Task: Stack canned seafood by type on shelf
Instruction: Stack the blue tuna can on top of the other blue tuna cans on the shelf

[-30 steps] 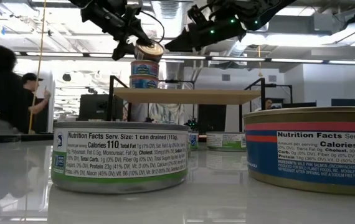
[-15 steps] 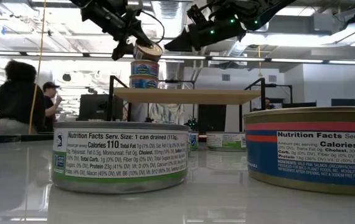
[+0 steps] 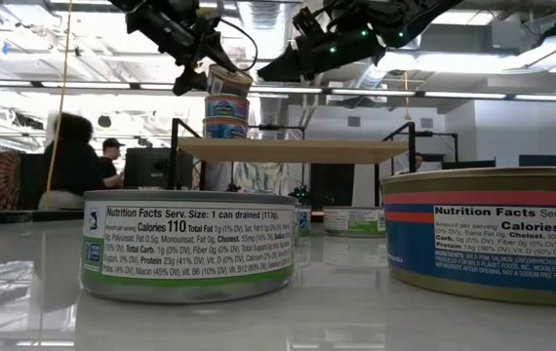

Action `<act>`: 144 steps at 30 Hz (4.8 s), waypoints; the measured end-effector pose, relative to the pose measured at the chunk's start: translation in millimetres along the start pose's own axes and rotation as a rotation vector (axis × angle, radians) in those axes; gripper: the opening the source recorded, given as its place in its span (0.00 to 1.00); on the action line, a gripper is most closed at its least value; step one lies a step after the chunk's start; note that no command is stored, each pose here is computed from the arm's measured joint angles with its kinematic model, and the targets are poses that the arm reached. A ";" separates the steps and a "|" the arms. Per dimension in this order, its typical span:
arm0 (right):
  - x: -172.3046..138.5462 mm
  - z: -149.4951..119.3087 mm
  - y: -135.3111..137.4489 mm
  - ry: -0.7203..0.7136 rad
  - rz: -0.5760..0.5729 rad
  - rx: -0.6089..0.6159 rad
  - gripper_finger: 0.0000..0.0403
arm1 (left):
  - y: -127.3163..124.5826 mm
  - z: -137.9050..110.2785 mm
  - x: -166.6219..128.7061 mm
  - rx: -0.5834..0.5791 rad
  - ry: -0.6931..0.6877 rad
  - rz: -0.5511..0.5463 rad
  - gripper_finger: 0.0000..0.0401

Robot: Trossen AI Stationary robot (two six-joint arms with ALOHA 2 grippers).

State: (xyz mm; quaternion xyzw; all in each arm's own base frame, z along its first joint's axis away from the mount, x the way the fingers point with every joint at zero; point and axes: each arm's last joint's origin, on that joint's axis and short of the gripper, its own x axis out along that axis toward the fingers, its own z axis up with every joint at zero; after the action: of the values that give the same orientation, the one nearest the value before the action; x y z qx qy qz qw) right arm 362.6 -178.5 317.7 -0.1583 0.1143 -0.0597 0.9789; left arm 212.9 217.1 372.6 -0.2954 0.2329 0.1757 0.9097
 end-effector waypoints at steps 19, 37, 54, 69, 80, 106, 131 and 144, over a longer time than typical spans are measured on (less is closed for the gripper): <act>0.1 -1.5 1.5 0.018 0.010 0.013 0.82 | 4.0 -4.3 -1.2 0.078 0.037 0.065 0.74; 0.8 -0.3 3.6 0.014 0.015 0.011 0.82 | 6.0 -4.9 -3.2 0.169 0.047 0.102 0.74; 1.5 -0.4 6.7 0.023 0.026 0.014 0.82 | 3.5 -7.9 -0.6 0.162 0.073 0.036 0.88; -4.4 4.6 5.5 0.031 -0.007 -0.007 0.82 | -10.7 -4.5 -30.3 0.373 -0.026 0.186 0.93; -32.7 21.6 30.3 0.122 -0.040 -0.029 0.82 | -86.0 -31.5 -61.8 0.741 -0.053 0.211 0.93; -85.1 37.2 205.9 0.126 -0.062 0.131 0.82 | -210.9 -158.5 -2.2 0.795 0.041 0.031 0.93; -90.3 32.1 319.0 0.075 -0.152 0.321 0.82 | -233.5 -372.8 4.6 0.763 0.467 -0.091 0.93; -94.3 34.5 324.4 0.057 -0.140 0.360 0.82 | -224.5 -382.1 31.0 0.826 0.401 0.089 0.93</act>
State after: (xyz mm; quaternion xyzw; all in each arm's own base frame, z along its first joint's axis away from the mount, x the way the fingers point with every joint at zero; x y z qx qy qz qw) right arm 306.0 152.0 263.9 0.0138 0.1184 -0.1516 0.9812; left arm 219.1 -185.4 184.6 0.0742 0.4675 0.0464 0.8797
